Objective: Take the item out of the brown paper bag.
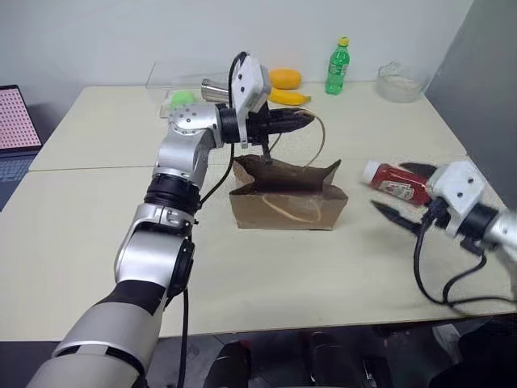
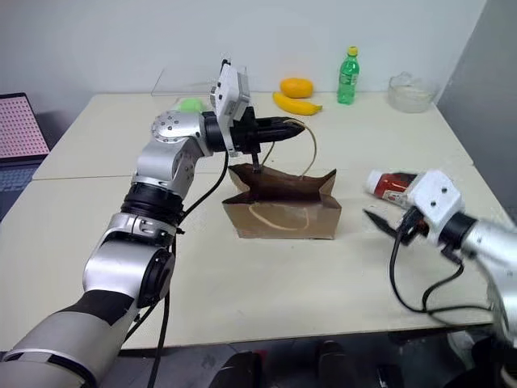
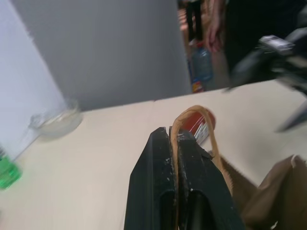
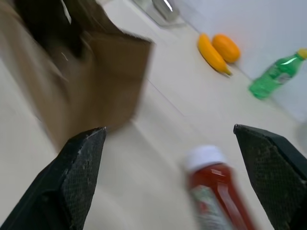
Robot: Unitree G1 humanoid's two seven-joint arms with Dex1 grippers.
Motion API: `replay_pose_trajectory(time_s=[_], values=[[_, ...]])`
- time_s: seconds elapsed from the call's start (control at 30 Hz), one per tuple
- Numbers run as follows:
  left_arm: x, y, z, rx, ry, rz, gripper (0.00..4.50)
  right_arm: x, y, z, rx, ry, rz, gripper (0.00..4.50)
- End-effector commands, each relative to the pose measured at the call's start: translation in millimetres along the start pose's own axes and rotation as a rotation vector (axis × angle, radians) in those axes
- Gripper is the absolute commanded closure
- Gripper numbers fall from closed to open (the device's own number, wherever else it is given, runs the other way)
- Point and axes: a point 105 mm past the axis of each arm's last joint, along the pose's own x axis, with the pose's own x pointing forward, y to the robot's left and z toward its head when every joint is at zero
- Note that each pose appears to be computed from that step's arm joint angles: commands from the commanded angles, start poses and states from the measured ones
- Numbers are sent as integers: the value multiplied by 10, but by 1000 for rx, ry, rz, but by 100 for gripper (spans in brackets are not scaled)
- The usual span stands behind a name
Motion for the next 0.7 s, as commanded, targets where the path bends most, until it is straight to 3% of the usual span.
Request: replay_pose_trajectory(time_s=[0.03, 0.17, 0.43, 0.7], values=[[-72, 143, 112, 93, 22, 46, 387, -85, 261, 230, 93, -86, -30, 0], [-150, 218, 111, 117, 46, 62, 260, -7, 464, 390, 175, -166, -38, 0], [-376, 260, 97, 97, 78, 63, 10, 109, 469, 439, 190, -188, -16, 0], [-848, 248, 211, -50, 37, 146, 10, 121, 417, 340, 179, -173, -16, 0]])
